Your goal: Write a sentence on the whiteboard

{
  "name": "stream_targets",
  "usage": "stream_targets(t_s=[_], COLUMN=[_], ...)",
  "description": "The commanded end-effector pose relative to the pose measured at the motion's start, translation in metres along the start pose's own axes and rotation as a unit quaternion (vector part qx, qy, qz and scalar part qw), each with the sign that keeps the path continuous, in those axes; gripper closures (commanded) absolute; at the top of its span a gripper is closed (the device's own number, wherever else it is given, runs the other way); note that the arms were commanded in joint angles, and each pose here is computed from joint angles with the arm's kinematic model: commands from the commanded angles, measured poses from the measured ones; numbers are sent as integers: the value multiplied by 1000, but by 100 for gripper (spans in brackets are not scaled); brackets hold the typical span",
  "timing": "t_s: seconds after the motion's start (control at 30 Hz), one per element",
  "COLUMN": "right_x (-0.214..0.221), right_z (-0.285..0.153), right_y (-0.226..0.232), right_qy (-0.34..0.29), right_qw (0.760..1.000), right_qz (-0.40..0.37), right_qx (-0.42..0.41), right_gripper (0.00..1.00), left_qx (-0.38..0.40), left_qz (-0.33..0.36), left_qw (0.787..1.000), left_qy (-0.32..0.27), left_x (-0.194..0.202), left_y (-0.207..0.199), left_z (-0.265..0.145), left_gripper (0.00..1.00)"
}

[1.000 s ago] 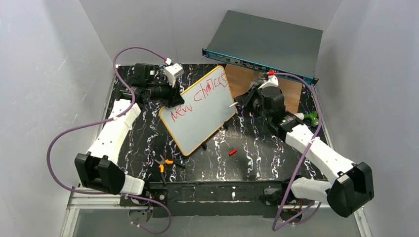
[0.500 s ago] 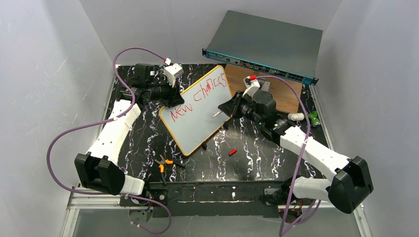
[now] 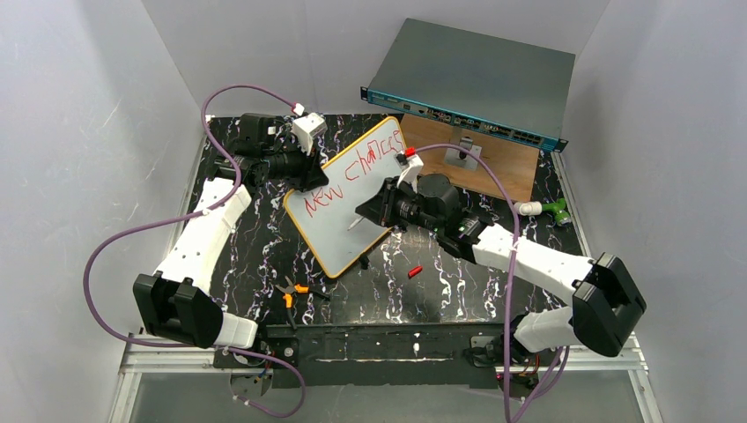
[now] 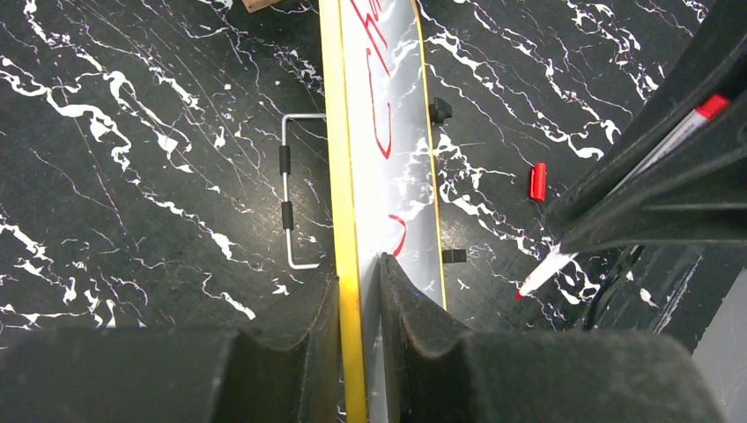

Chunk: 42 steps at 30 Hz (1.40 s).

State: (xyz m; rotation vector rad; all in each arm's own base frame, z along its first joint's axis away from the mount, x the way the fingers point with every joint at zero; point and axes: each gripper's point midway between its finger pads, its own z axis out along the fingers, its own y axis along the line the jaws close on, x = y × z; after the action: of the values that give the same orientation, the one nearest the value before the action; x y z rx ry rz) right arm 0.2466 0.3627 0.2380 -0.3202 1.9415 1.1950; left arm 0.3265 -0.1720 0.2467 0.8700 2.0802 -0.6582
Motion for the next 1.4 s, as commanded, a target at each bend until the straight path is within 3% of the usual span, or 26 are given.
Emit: stream_targets(t_s=[0.0,0.47,0.73,1.37], right_x=[-28,-7,-9,-13], right_z=[9,23,31,23], right_y=[39,26,17,13], right_qy=[-52,-49,-92,-111], right_qw=[997,998,995,993], right_qz=[-14,-30,32,35], right_qx=[-55,-19,-6,12], right_gripper=[99,99,99,99], left_qx=[-27,-27,-34,-67], left_qz=[39,36,16,-25], left_qw=[999,999,999,997], left_qy=[-10,-15,-6,21], left_x=[-9,-10,-2,20], left_y=[9,8,10,16], left_z=[-5,-5,-3,-4], left_gripper=[100,100,100,100])
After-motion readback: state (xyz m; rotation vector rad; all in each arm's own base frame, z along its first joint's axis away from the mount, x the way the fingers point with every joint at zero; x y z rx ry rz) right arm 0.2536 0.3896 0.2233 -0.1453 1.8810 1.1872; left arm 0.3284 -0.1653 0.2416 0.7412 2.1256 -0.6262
